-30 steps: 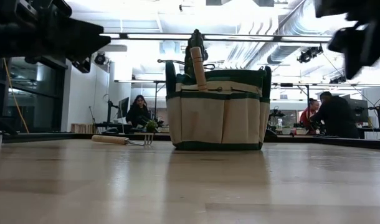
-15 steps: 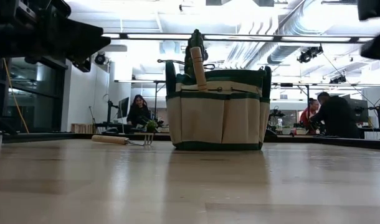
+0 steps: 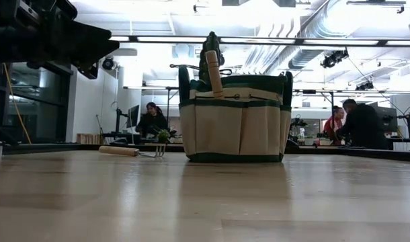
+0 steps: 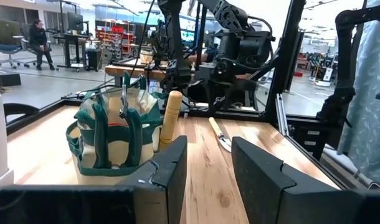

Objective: Pick & Place Garden tools in Gardening bag
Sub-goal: Put the brown trowel into the brown gardening bag

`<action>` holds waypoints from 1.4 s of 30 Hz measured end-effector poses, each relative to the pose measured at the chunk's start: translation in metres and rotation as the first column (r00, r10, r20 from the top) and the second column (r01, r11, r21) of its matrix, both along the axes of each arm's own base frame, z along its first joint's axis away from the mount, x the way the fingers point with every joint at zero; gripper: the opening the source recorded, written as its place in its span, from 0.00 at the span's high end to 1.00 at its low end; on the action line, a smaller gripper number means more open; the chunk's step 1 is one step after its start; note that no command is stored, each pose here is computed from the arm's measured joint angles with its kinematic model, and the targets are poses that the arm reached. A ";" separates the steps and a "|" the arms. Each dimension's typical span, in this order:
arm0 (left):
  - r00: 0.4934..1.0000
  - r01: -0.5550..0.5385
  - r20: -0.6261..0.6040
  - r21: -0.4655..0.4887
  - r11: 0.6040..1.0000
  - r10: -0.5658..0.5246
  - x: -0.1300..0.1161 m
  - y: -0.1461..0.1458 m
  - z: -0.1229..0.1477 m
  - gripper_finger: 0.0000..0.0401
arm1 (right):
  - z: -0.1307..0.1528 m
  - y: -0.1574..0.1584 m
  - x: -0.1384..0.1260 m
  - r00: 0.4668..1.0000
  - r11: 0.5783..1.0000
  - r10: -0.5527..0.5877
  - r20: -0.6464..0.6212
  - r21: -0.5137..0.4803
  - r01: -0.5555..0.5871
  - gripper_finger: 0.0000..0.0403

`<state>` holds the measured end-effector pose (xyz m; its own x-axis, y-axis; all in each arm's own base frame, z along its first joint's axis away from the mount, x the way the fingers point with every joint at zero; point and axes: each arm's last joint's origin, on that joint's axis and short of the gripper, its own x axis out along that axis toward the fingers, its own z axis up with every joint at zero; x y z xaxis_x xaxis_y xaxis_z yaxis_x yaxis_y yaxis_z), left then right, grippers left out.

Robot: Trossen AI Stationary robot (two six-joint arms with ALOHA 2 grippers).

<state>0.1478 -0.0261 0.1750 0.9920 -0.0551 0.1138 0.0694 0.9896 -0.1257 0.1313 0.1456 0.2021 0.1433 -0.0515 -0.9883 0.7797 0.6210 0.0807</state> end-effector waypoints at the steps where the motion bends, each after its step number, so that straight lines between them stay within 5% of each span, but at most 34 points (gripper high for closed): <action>1: 1.000 0.000 -0.001 0.000 1.000 0.000 0.000 0.000 0.000 0.69 | 0.000 0.001 -0.003 0.999 0.999 -0.052 -0.014 0.004 0.052 0.39; 13: 1.000 0.001 -0.023 -0.003 1.000 -0.001 0.000 0.000 -0.002 0.69 | -0.003 0.004 -0.025 0.912 0.911 -0.411 0.000 -0.041 0.410 0.39; 18: 1.000 0.001 -0.029 -0.002 1.000 -0.001 0.000 0.000 -0.003 0.69 | -0.015 0.006 -0.022 0.899 0.902 -0.431 0.076 0.025 0.430 0.39; 28: 0.999 0.001 -0.049 0.002 1.000 -0.001 0.000 0.000 -0.005 0.69 | -0.028 0.006 -0.025 0.890 0.890 -0.454 0.024 0.061 0.452 0.39; 36: 0.999 0.000 -0.051 0.002 1.000 0.001 0.000 0.000 -0.005 0.69 | -0.031 0.005 -0.027 0.996 0.997 -0.077 -0.045 0.016 0.078 0.39; 42: 0.999 -0.002 -0.045 0.001 1.000 0.002 0.000 0.000 -0.005 0.69 | -0.030 0.005 -0.025 0.954 0.952 0.299 -0.009 -0.063 -0.299 0.39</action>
<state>0.1481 -0.0261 0.1704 0.9962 -0.0533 0.0687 0.0618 0.9899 -0.1277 0.1067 0.1507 0.1718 0.1620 -0.0684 -0.9844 0.5577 0.8294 0.0341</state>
